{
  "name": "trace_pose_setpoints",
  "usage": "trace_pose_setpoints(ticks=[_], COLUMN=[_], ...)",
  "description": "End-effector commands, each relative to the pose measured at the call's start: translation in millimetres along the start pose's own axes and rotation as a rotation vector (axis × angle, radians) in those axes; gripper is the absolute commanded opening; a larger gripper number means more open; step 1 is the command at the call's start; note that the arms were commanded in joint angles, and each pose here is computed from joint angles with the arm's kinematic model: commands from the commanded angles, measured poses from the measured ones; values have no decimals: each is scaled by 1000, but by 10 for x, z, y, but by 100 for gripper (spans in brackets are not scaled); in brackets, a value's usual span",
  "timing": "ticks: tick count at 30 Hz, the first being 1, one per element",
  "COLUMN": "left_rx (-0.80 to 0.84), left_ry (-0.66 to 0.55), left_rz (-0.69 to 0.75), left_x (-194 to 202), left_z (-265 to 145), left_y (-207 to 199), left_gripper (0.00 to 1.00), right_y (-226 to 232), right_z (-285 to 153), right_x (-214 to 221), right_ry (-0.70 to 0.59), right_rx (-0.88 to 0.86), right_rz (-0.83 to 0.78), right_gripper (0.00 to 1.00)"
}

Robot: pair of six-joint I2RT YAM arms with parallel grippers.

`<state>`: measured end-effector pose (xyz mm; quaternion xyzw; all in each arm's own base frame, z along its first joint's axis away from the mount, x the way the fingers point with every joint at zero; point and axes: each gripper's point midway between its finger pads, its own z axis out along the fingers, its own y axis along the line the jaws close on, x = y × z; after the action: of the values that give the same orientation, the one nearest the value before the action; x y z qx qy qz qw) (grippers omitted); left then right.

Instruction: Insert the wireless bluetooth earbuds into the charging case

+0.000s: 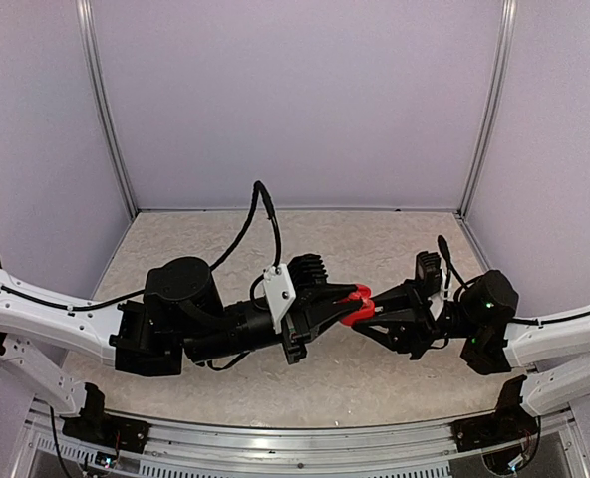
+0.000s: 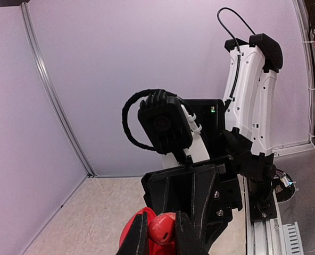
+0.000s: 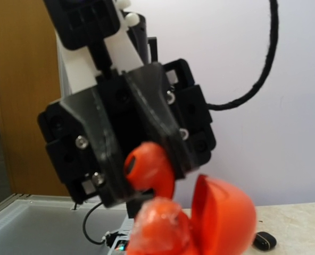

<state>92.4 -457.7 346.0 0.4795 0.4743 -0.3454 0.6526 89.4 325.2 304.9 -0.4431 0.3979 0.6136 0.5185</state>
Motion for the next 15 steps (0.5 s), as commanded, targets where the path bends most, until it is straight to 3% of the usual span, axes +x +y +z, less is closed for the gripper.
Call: trace_pose_setpoints(ticks=[1,15], left_rx=[94,148], left_ry=[43,62], left_rz=[-4,38], left_x=[218,328], left_z=[-4,-136], left_y=[-215,-241], left_gripper=[13,17], right_y=[85,152], right_z=[46,41], right_x=[-186,-256], right_ry=[-49,-62], right_rx=[-44,-76], right_rz=[-33,-43], right_gripper=[0,0])
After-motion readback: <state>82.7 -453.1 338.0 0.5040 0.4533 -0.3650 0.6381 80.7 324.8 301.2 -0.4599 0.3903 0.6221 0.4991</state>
